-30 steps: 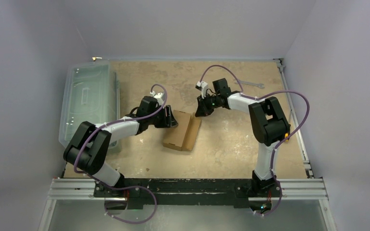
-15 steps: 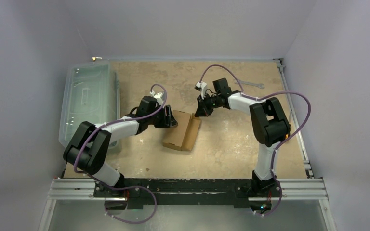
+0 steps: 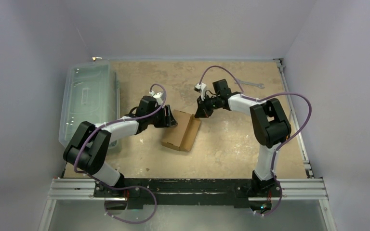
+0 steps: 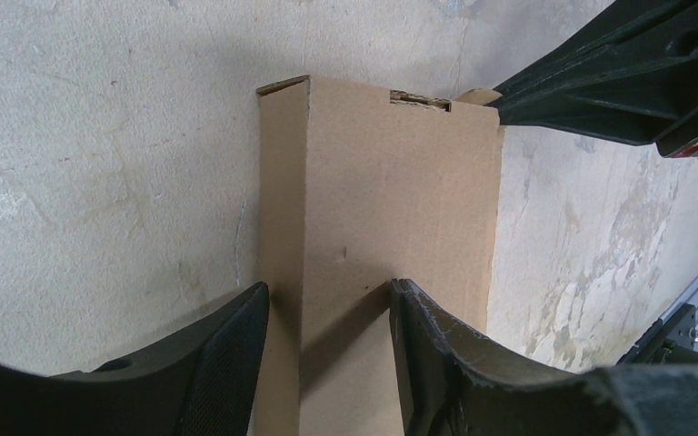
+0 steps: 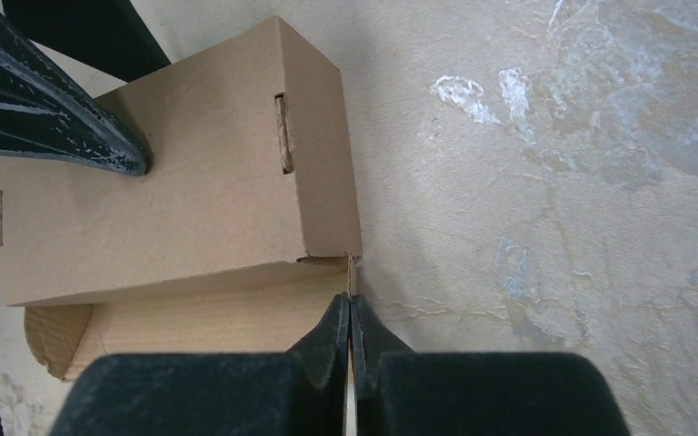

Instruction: Fold the paper box

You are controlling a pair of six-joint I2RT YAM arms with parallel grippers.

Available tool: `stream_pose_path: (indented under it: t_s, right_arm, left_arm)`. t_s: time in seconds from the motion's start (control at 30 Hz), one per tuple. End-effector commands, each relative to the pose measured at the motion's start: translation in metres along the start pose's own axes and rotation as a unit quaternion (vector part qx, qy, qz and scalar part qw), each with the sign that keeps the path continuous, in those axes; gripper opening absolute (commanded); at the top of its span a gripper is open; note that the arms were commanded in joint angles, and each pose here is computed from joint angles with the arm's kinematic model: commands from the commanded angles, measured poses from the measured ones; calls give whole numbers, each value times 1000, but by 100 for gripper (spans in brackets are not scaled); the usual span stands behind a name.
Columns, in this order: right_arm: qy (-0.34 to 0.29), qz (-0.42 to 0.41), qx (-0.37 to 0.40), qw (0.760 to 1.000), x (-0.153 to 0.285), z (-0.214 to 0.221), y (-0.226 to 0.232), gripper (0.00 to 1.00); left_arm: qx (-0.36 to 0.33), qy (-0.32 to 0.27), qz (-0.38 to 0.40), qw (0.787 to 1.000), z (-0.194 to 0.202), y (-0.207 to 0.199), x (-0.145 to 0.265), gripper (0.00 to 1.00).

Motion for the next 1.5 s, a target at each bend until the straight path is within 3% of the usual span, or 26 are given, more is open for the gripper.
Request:
stream_pose_path:
  t_s: [0.0, 1.03, 1.47]
  right_arm:
    - [-28, -8, 48, 998, 7, -16, 18, 0]
    - [-24, 40, 91, 995, -1, -18, 43, 0]
    - [-21, 53, 91, 994, -6, -31, 49, 0]
  left_arm:
    - [1, 24, -33, 999, 9, 14, -2, 50]
    - [9, 22, -35, 999, 8, 22, 0, 49]
    - [-23, 71, 12, 997, 9, 22, -14, 49]
Point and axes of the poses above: each gripper's point midway between its finger pads, its own x axis back along the fingers, its own y axis along the line the jaws close on, z = x × y, the point moved 10 cm from there along x, back along the fingers, and after that the axes turned 8 degrees about -x, right-handed, at the moved point
